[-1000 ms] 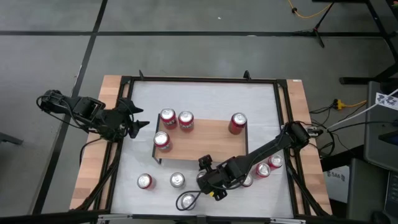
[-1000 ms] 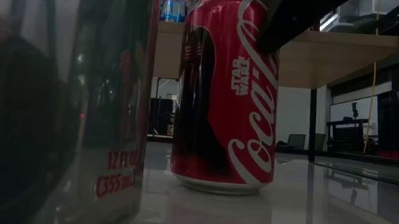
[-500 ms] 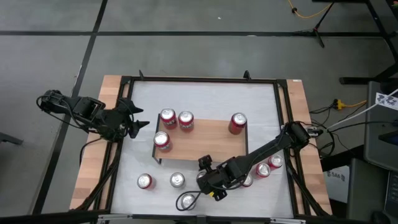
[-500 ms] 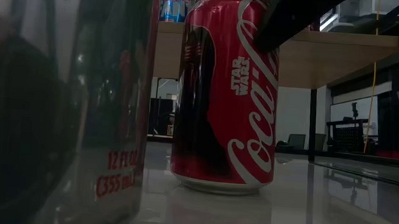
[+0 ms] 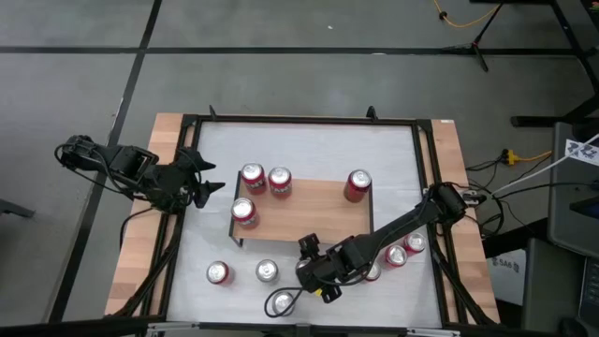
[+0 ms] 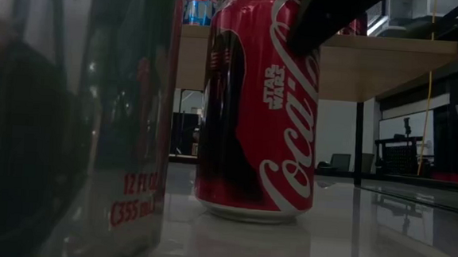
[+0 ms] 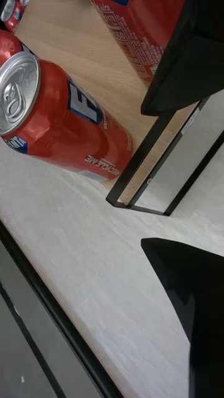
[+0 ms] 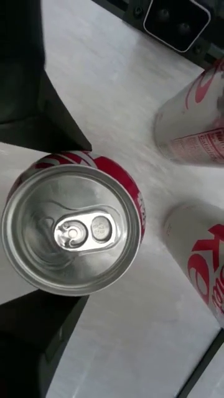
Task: Place canned beverage on shelf
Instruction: Put the red white soda can on the shelf
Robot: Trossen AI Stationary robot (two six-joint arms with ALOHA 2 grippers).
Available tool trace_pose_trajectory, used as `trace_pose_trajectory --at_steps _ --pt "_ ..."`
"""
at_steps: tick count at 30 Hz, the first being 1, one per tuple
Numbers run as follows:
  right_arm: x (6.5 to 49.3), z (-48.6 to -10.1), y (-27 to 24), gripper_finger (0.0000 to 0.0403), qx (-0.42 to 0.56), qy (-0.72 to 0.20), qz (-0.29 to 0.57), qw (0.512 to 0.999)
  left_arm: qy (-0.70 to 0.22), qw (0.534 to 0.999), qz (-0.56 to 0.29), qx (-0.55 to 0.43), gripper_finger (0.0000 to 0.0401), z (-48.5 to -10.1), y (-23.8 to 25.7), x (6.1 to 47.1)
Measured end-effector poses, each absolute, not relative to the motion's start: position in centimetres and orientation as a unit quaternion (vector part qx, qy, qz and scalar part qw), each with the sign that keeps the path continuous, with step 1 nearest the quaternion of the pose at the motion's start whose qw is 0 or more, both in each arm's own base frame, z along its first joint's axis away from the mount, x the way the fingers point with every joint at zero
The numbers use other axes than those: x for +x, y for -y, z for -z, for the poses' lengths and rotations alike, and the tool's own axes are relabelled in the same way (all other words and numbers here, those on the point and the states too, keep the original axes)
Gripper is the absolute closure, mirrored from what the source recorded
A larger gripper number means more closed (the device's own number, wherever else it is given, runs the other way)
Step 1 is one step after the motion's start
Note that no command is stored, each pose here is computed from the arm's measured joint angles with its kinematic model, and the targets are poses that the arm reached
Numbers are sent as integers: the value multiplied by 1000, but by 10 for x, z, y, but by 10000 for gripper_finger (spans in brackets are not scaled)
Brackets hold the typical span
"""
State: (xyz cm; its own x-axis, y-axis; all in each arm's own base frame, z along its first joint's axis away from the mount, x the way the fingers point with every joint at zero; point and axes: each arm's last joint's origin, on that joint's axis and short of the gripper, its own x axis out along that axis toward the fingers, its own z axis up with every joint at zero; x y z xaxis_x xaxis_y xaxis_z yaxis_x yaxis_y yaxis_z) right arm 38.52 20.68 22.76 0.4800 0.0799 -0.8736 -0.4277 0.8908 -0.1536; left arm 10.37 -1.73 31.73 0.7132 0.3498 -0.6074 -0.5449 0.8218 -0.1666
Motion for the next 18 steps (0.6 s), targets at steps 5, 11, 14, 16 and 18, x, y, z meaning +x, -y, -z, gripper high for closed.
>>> trace_pose_trajectory --at_steps 5,11,14,16,18 --pt "385 -228 -207 114 -179 -487 -150 842 -288 910 -246 -169 73 -317 17 104" --pt "385 -228 -207 109 -179 -487 -149 842 -288 910 -246 -169 73 -317 17 104" --pt "384 -230 -206 117 -181 -489 -148 840 -288 910 -246 -169 73 -317 17 104" --pt "382 -232 -205 118 -181 -490 -148 840 -288 910 -246 -169 73 -317 17 104" --pt "381 -233 -204 117 -181 -492 -147 838 -288 910 -246 -169 73 -317 17 104"
